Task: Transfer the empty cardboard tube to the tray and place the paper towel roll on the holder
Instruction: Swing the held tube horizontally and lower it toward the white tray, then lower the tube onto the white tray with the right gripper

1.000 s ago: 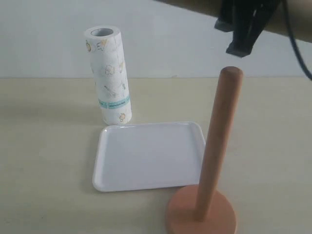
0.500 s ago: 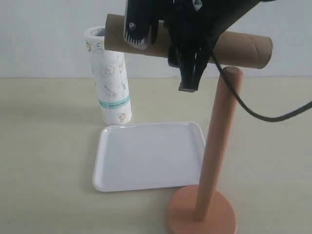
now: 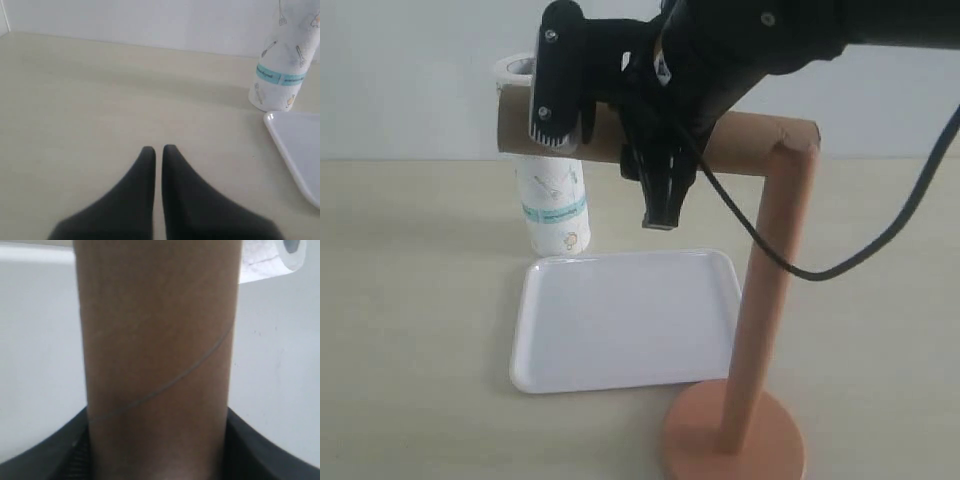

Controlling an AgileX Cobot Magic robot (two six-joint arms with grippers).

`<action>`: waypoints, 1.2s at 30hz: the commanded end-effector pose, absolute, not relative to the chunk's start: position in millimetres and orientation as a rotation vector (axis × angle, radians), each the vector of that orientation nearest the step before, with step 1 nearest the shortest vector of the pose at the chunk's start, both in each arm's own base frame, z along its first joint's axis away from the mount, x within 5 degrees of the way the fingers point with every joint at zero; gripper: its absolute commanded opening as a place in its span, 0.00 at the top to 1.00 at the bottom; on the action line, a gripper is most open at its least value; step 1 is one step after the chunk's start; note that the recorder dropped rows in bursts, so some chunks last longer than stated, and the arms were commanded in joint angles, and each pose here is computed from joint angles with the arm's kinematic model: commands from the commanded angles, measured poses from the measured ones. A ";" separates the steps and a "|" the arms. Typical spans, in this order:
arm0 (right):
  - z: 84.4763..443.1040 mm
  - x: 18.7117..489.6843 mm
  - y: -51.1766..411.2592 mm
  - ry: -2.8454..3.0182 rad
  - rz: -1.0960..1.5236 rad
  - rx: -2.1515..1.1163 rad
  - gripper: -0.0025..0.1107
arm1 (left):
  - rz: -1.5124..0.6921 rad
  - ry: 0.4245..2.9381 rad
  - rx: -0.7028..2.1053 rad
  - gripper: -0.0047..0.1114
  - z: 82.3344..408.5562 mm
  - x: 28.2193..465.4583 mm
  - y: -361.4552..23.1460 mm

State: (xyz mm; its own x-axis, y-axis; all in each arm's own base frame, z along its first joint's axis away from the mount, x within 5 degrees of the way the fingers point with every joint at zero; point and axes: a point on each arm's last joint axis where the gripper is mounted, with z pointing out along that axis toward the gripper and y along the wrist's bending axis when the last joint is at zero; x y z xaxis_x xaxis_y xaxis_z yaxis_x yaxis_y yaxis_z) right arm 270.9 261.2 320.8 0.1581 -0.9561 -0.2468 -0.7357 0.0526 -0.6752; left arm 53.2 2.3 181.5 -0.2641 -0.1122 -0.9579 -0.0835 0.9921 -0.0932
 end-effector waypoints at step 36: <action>270.2 269.7 294.6 1.705 -0.390 -1.815 0.98 | -0.024 1.837 -0.142 0.92 180.8 53.1 2.4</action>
